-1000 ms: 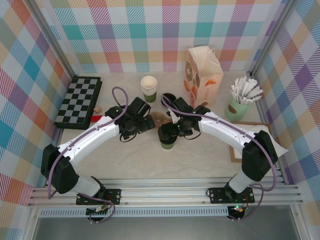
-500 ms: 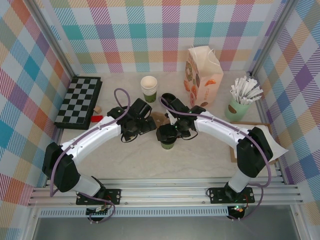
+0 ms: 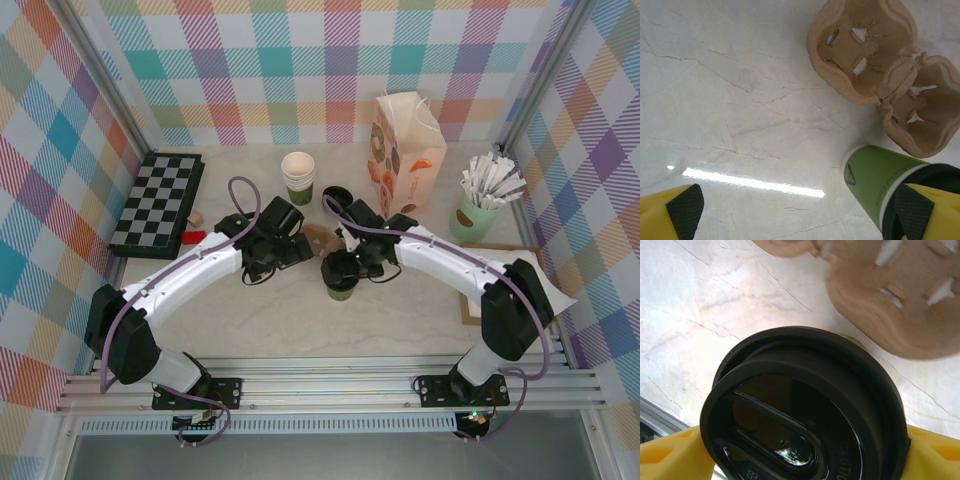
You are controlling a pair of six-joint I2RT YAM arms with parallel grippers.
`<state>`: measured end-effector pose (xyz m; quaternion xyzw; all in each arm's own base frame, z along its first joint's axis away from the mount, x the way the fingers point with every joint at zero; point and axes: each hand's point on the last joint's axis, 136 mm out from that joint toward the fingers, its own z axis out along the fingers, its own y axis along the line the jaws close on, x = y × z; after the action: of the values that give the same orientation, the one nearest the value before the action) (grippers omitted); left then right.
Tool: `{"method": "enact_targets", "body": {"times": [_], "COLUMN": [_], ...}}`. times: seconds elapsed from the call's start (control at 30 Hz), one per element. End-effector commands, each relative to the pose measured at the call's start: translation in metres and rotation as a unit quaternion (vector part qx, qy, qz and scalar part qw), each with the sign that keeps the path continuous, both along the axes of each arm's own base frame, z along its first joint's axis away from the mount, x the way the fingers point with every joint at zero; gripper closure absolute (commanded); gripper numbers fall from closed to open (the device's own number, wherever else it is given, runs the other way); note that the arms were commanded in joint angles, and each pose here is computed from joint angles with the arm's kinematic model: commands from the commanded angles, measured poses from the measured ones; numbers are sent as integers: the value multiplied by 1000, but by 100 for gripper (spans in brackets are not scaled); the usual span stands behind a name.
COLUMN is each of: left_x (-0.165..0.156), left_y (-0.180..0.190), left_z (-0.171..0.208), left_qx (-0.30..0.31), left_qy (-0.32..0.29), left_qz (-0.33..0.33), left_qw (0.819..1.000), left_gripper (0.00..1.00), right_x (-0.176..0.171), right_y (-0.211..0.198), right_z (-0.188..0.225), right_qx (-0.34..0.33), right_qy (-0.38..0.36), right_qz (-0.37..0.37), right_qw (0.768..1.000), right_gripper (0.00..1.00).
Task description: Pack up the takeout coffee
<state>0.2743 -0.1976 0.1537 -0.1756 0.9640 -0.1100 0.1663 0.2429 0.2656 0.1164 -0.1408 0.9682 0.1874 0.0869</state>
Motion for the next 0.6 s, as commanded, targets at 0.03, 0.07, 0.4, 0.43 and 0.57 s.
{"method": "enact_targets", "body": {"times": [0.03, 0.07, 0.4, 0.43, 0.57], "left_x": [9, 10, 31, 32, 36], "left_y": [0, -1, -11, -10, -3], "left_z": [5, 7, 27, 29, 38], "left_qx": [-4, -7, -31, -31, -22], "left_qy": [-22, -26, -100, -107, -134], "left_qz": [-3, -4, -16, -18, -12], "left_qw": [1000, 1000, 994, 994, 991], "left_gripper": [0, 0, 0, 0, 0], "right_x": [-19, -20, 43, 52, 87], "right_y": [-53, -62, -140, -147, -179], "right_z": [-4, -6, -18, -17, -16], "right_qx": [-36, -36, -22, -19, -16], "right_qy": [28, 31, 9, 3, -19], "right_qz": [-41, -52, -192, -207, -269], "right_qw": [998, 998, 981, 978, 963], "right_gripper": [18, 18, 17, 17, 17]}}
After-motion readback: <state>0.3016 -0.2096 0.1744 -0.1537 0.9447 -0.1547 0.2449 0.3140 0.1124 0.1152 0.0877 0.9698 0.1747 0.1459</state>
